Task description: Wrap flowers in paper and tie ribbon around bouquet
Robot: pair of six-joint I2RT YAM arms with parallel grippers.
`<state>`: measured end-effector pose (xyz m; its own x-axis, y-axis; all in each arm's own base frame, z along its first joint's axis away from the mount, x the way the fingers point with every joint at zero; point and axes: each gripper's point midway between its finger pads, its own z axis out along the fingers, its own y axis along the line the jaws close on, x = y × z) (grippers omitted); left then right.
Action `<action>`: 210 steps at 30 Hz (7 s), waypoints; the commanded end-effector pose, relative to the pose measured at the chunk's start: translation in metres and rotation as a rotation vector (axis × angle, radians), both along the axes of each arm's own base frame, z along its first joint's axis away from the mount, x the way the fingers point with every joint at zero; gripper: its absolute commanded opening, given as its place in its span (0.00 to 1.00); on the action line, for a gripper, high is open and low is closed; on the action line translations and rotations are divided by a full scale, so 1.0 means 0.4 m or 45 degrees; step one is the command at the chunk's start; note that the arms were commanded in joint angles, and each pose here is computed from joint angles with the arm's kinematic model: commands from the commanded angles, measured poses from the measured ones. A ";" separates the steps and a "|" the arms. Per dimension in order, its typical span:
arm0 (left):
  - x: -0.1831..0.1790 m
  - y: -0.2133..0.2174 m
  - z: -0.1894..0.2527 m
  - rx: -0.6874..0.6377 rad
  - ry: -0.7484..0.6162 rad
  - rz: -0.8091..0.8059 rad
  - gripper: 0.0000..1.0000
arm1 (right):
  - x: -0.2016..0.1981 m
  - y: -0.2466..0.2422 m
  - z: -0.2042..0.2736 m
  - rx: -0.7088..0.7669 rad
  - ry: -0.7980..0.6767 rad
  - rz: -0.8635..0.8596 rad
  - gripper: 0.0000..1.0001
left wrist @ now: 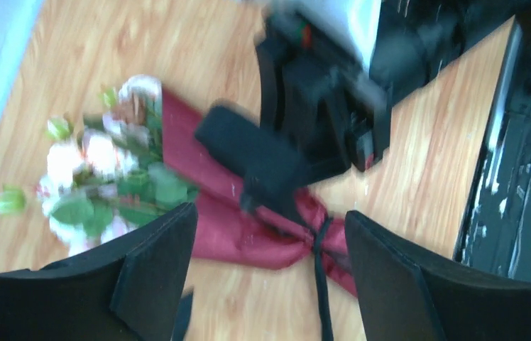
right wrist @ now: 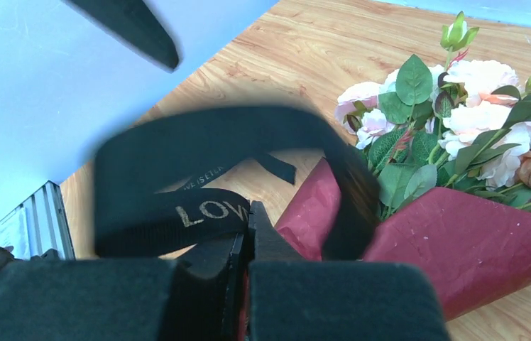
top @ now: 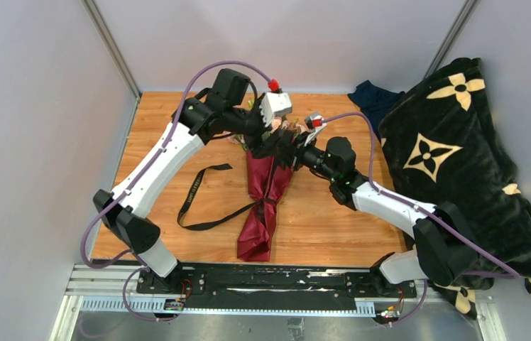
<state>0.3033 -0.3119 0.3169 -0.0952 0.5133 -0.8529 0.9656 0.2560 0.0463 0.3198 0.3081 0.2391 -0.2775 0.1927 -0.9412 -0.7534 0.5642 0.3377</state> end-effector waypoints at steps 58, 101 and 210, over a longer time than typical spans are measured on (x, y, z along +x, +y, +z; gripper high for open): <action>-0.210 0.155 -0.842 0.959 0.274 0.101 0.22 | 0.062 -0.190 0.009 0.303 0.298 -0.166 0.00; -0.281 0.066 -0.325 0.523 0.279 -0.255 0.00 | -0.193 -0.521 -0.262 -0.451 0.936 -0.569 0.71; -0.279 -0.131 -0.207 -0.704 0.120 -0.221 0.00 | -0.281 -0.074 -0.180 -0.290 -0.428 0.346 0.35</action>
